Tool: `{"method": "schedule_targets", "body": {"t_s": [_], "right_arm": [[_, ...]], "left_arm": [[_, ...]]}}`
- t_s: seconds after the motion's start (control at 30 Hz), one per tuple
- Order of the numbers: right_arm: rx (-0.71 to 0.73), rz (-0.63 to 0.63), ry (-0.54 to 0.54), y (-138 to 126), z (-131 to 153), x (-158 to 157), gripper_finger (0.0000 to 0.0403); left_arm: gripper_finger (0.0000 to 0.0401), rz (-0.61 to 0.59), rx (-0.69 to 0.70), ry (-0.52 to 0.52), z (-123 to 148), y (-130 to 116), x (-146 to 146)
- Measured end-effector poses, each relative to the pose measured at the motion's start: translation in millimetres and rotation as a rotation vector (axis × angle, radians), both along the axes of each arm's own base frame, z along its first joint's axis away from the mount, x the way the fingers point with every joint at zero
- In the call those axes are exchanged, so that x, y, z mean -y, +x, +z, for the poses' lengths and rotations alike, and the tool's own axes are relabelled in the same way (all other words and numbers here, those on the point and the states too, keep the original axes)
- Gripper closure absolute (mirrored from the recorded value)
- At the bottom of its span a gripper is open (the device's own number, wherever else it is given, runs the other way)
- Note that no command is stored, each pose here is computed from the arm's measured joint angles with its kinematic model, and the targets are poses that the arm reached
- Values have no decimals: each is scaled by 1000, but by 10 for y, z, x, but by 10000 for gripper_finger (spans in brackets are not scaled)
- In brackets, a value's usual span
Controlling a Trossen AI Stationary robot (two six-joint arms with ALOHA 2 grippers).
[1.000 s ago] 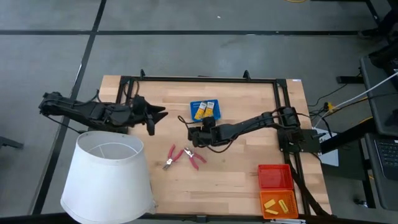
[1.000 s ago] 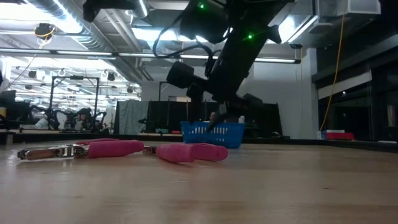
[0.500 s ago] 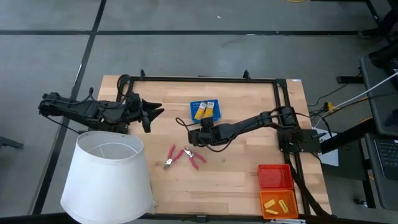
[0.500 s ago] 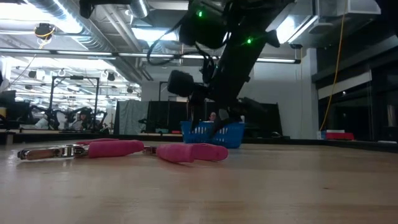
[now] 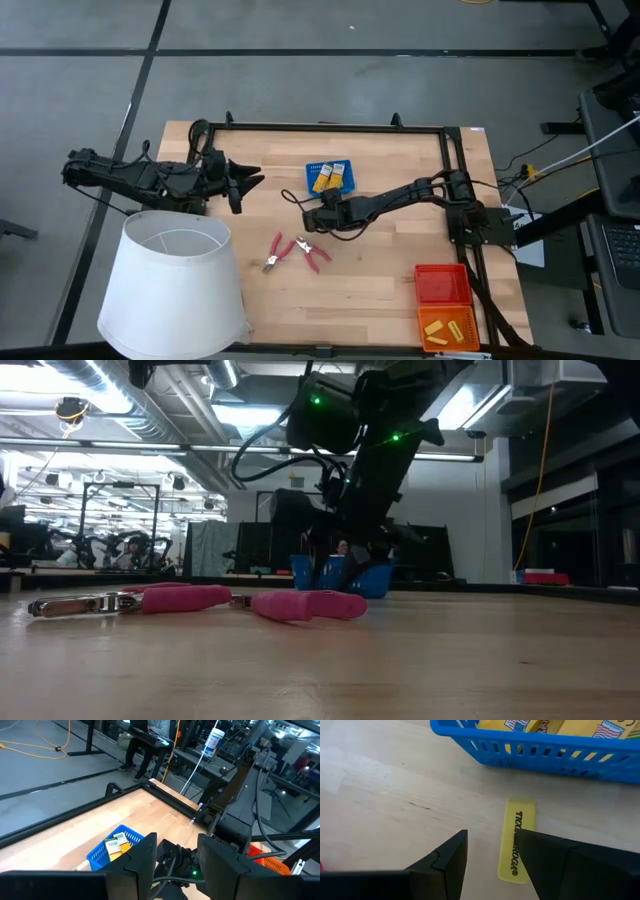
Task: Pick & Place School Supplies
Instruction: Put the yellow eraser into the orange bin
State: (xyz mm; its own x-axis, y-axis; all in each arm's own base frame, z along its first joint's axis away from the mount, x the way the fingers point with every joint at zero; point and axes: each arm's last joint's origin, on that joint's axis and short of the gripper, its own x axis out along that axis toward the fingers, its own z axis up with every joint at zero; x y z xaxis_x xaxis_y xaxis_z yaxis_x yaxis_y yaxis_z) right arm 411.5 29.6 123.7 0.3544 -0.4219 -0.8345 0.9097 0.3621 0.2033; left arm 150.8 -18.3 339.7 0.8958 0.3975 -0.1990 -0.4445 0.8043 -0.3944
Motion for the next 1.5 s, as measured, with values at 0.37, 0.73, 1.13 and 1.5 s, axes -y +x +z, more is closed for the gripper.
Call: {"method": "schedule_targets", "body": {"t_s": [0.37, 0.73, 1.13, 1.5], "right_arm": [[-123, 6, -28, -110, -74, 34, 225], [-124, -14, -25, -125, -77, 29, 259], [-139, 195, 74, -508, 314, -965, 369], [-70, 172, 306, -2061, 1216, -2204, 369]], "left_arm": [[262, -1, 10, -2, 9, 2, 1], [262, -2, 16, -2, 16, 4, 1], [262, -17, 23, -15, 19, 7, 6], [262, -35, 14, -3, 17, 11, 11]]}}
